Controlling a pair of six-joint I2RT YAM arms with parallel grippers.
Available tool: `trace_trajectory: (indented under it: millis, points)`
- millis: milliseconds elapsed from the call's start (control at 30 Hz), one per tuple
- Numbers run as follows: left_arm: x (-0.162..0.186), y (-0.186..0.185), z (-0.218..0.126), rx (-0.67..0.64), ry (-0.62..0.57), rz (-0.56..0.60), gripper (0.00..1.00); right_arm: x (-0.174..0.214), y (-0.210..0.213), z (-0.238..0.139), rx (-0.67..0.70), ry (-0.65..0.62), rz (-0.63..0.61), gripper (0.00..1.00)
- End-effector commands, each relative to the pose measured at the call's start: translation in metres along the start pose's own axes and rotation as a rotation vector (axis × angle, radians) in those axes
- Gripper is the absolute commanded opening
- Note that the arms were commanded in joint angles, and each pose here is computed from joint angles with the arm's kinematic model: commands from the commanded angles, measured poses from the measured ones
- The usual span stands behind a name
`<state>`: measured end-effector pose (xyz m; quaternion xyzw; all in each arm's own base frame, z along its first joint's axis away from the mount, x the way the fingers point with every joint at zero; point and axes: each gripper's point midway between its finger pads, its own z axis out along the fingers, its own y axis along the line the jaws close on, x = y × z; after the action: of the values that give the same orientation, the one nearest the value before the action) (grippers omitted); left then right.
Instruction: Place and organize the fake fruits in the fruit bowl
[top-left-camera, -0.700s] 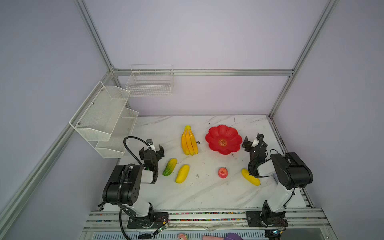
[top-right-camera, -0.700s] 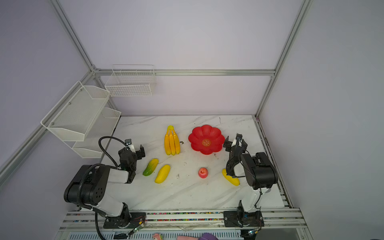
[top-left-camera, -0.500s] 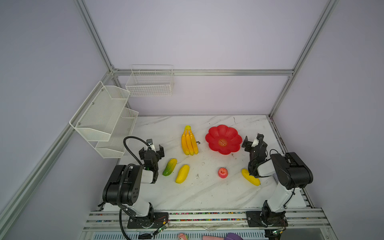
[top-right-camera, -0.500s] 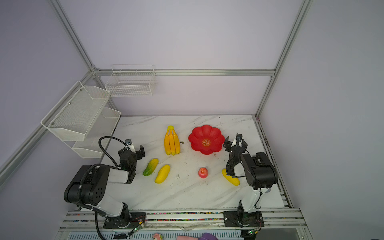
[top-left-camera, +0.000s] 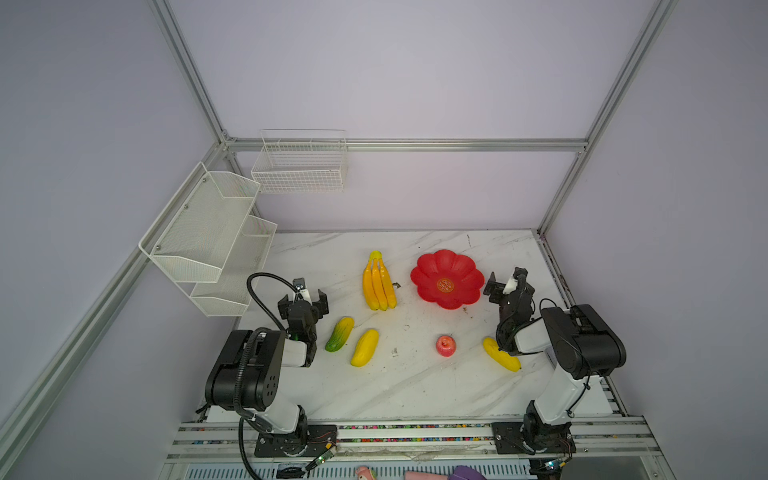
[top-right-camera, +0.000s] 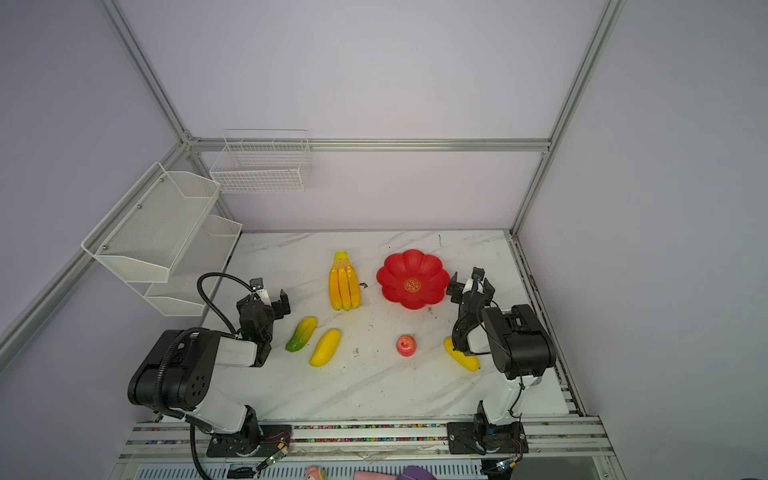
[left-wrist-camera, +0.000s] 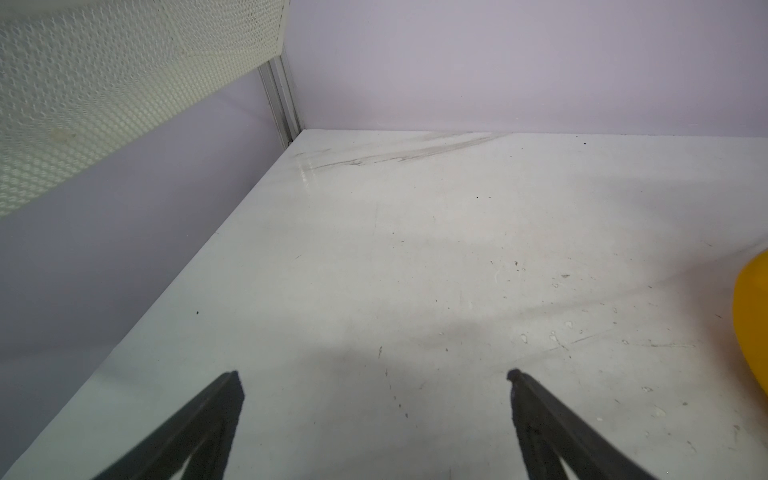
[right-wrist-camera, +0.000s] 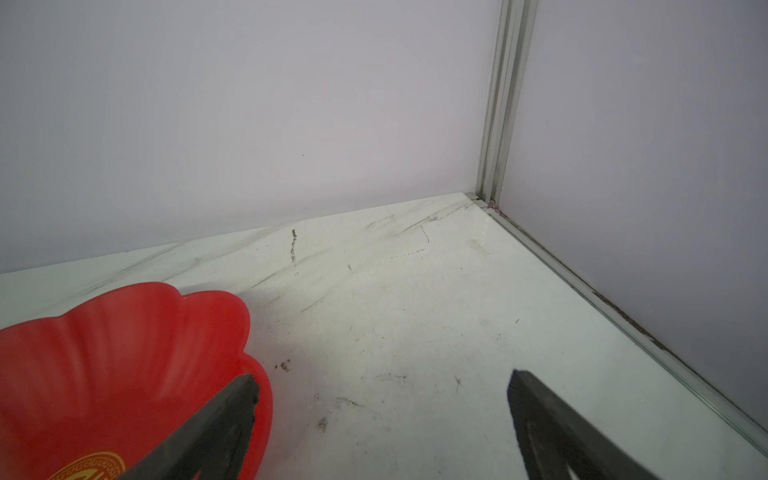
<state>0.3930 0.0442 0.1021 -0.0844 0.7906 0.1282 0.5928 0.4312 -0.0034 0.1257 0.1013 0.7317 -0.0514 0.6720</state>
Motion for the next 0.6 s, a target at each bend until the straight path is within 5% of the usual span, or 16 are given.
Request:
trace_trajectory:
  millis: [0,267,433,567]
  points:
    - [-0.015,-0.001,-0.001,0.007,-0.052,-0.004,1.00,-0.009,0.000,0.001,0.000,-0.038,-0.002,0.97]
    - [-0.021,-0.004,-0.005,0.030,-0.072,0.006,1.00,-0.022,-0.011,-0.008,0.048,-0.077,0.022,0.97]
    - [-0.037,-0.005,-0.015,0.059,-0.090,0.013,1.00,-0.057,-0.033,-0.044,0.159,-0.185,0.096,0.97]
    - [-0.069,-0.024,-0.028,0.158,-0.115,0.069,1.00,-0.098,-0.004,-0.053,0.097,-0.152,0.069,0.97]
